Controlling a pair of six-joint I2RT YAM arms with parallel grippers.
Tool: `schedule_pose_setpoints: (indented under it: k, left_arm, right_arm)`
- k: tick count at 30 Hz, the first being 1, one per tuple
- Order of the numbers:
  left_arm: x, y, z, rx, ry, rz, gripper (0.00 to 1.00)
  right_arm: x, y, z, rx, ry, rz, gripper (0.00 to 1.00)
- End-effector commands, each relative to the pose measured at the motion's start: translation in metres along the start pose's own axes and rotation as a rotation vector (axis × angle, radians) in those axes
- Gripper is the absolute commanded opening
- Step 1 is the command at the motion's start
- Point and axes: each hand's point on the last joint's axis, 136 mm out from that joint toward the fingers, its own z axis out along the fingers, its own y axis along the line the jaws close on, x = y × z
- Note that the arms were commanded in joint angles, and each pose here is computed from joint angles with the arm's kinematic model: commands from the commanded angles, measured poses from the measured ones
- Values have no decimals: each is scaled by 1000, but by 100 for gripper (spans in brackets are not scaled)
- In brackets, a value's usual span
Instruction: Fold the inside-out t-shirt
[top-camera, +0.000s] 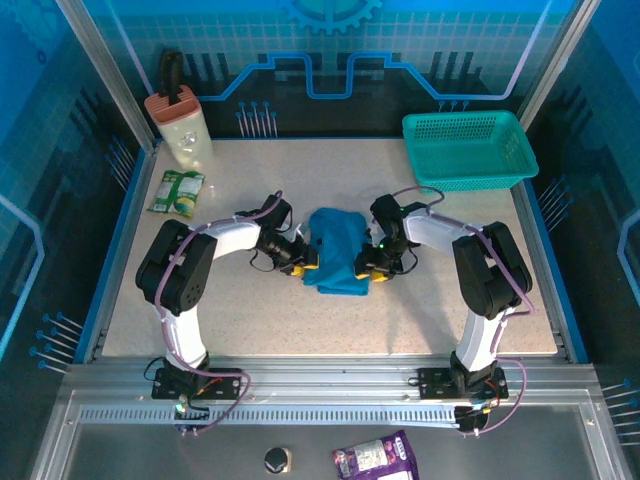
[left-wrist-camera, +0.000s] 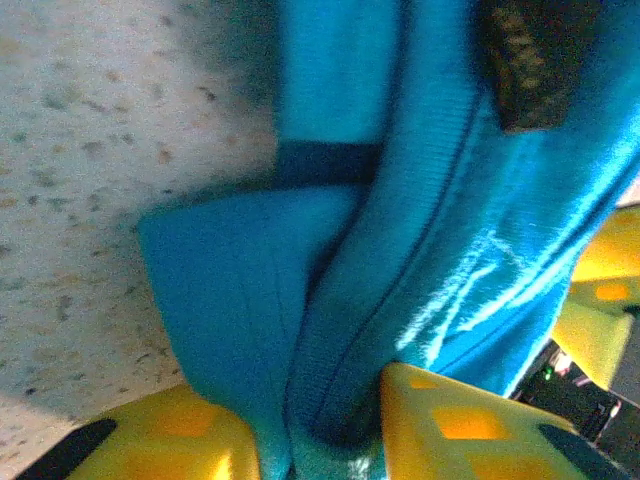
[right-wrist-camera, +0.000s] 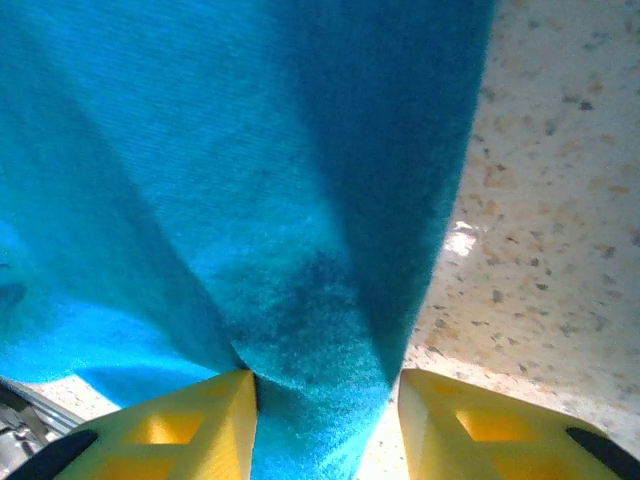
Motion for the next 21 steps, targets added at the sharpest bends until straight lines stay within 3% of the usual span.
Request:
schedule_pose_setpoints:
  k: [1,9,17,21]
  left_arm:
    - [5,-19,0,98,23,4,27]
    - [-1,-57,-16,217,-10,29,1]
    - [1,-101,-28,308,-26,67,0]
    - [4,-97,-15,353,-29,4,0]
  right_arm:
    - [-6,13,4,-94,-17,21,41]
    - [-7,20,-2,-139,-36,21,34]
    - [-8,0,-21,-118,-88,58,36]
    - [-8,-14,-29,-99,-114,83,38]
